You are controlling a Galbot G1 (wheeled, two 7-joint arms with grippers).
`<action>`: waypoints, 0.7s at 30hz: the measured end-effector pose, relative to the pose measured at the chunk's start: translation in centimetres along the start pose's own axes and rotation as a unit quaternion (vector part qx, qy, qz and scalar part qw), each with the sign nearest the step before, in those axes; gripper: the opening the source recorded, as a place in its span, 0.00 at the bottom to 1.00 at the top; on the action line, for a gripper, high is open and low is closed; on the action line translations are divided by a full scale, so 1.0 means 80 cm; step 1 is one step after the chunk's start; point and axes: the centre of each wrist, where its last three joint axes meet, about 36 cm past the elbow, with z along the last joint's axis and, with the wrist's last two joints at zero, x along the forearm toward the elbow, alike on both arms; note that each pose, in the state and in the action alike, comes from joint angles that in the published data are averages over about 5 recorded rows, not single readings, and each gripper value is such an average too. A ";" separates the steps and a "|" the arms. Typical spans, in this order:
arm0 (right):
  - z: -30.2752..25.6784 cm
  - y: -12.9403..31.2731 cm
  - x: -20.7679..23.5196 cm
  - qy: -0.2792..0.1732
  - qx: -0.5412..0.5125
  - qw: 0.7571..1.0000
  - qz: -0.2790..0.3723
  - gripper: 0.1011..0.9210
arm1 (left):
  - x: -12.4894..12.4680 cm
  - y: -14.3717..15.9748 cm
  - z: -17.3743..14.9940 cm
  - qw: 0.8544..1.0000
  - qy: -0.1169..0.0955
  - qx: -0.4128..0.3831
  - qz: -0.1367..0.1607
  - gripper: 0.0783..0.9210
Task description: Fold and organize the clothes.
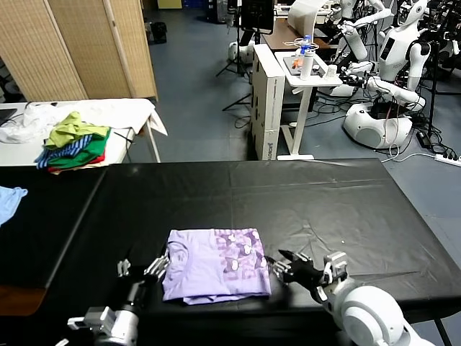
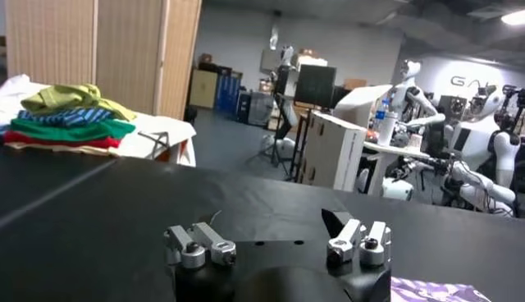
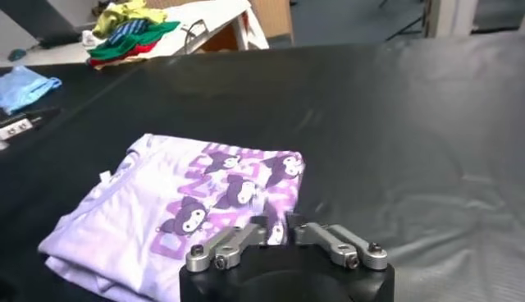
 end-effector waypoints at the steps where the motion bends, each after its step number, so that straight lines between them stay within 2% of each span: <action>1: -0.001 -0.001 0.003 -0.001 0.001 1.000 0.002 0.79 | 0.001 0.000 0.000 1.000 0.002 0.001 0.000 0.98; 3: -0.002 -0.002 0.010 -0.005 0.002 1.000 0.008 0.90 | 0.005 -0.001 0.000 1.000 0.009 0.005 -0.002 0.98; 6: -0.003 -0.006 0.019 -0.010 0.003 1.000 0.017 0.97 | 0.010 -0.004 -0.001 1.000 0.019 0.010 -0.009 0.98; 11: 0.002 -0.021 0.035 -0.026 0.008 0.999 0.032 0.98 | 0.023 -0.002 -0.003 0.999 0.041 0.001 -0.013 0.98; 21: 0.048 -0.037 0.068 -0.151 0.037 0.981 0.116 0.98 | 0.057 0.010 -0.011 0.997 0.070 -0.015 -0.015 0.98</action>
